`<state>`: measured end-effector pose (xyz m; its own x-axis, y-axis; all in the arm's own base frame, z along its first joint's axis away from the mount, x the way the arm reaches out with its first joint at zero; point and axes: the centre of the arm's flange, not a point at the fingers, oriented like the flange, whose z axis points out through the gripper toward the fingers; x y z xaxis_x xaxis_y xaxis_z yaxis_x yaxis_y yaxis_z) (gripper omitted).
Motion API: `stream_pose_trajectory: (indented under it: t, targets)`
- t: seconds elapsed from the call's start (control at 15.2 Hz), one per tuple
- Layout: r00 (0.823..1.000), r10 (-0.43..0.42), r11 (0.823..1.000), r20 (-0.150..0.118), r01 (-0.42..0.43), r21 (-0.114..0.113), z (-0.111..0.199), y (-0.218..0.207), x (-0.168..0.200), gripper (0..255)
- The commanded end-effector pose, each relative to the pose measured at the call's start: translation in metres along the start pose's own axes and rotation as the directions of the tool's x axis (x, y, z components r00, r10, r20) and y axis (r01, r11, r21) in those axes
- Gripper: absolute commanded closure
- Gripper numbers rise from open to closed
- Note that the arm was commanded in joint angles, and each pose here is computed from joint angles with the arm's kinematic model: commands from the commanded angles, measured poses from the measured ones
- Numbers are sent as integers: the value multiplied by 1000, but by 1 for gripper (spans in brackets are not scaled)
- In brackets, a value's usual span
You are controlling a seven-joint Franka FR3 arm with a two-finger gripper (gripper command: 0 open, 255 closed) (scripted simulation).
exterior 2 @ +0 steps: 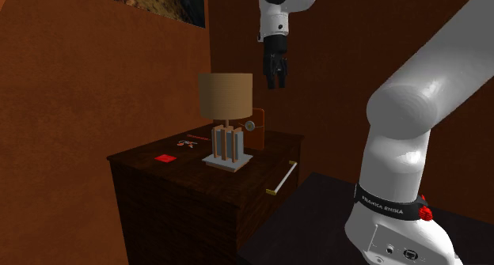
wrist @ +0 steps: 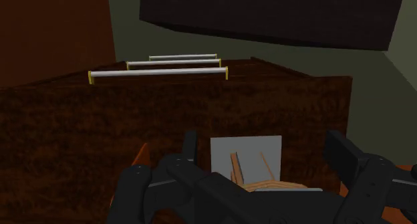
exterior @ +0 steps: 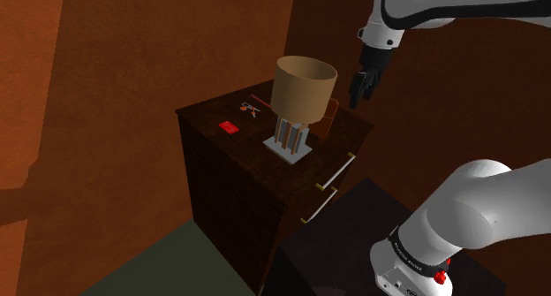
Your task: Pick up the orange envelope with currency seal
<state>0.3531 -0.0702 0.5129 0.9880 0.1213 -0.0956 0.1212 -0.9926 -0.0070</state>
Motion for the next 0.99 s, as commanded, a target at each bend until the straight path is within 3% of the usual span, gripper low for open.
stream_pose_trajectory:
  t: [0.0,0.92]
  targets:
    - [1000,-3,1000,-14,3,3,11,17,14,0]
    - [995,-23,999,-100,26,32,74,139,129,0]
